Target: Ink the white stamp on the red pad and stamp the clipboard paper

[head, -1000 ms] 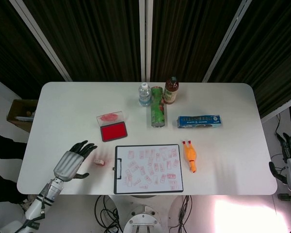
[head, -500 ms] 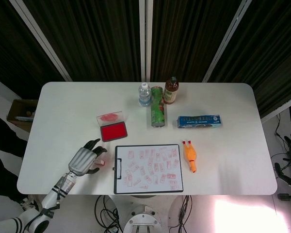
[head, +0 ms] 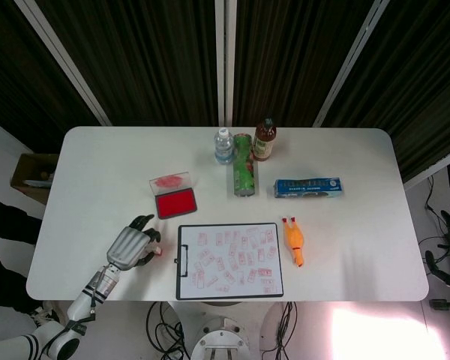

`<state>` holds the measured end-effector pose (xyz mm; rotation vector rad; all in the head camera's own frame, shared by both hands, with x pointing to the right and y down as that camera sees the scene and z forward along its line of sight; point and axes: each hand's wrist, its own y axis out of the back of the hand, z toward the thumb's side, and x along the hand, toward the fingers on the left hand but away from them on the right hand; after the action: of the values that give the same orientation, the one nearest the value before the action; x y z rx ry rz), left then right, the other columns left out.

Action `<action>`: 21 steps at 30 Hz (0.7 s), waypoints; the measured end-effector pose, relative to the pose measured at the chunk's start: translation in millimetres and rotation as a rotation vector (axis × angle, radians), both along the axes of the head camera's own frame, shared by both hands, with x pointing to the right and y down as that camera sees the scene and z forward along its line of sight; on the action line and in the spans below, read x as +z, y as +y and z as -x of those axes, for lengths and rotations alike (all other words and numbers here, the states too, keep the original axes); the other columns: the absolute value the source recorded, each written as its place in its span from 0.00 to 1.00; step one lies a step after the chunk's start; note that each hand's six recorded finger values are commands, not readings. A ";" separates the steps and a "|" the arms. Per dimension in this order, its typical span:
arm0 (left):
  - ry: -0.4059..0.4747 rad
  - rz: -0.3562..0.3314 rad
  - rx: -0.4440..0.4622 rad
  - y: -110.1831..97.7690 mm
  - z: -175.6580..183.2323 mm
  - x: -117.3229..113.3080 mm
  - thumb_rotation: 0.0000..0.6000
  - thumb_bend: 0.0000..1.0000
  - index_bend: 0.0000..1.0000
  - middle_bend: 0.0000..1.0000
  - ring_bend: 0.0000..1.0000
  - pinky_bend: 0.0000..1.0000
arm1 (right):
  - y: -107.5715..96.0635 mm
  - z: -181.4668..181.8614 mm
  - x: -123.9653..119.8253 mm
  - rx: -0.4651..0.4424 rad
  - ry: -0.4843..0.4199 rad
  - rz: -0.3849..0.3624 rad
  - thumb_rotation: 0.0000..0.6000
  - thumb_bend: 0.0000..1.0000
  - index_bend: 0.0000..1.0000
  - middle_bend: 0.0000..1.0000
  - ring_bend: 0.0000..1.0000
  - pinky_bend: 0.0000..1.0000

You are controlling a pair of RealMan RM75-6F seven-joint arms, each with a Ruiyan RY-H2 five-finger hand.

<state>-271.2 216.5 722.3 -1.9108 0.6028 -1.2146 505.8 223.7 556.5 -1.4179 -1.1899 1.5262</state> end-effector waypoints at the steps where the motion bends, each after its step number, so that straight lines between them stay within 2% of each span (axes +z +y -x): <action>1: -0.001 0.000 0.001 0.0 0.0 0.0 1.00 0.31 0.47 0.49 0.12 0.16 | 0.1 0.0 0.4 0.001 0.000 0.001 1.00 0.30 0.00 0.00 0.00 0.00; 21: -0.013 0.018 0.008 0.2 1.5 2.3 1.00 0.32 0.50 0.50 0.12 0.16 | -0.5 2.2 4.4 -0.004 0.003 0.012 1.00 0.30 0.00 0.00 0.00 0.00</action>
<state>-272.7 216.7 724.7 -1.9170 0.5780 -1.2304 503.5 223.2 560.8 -1.4246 -1.1776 1.5343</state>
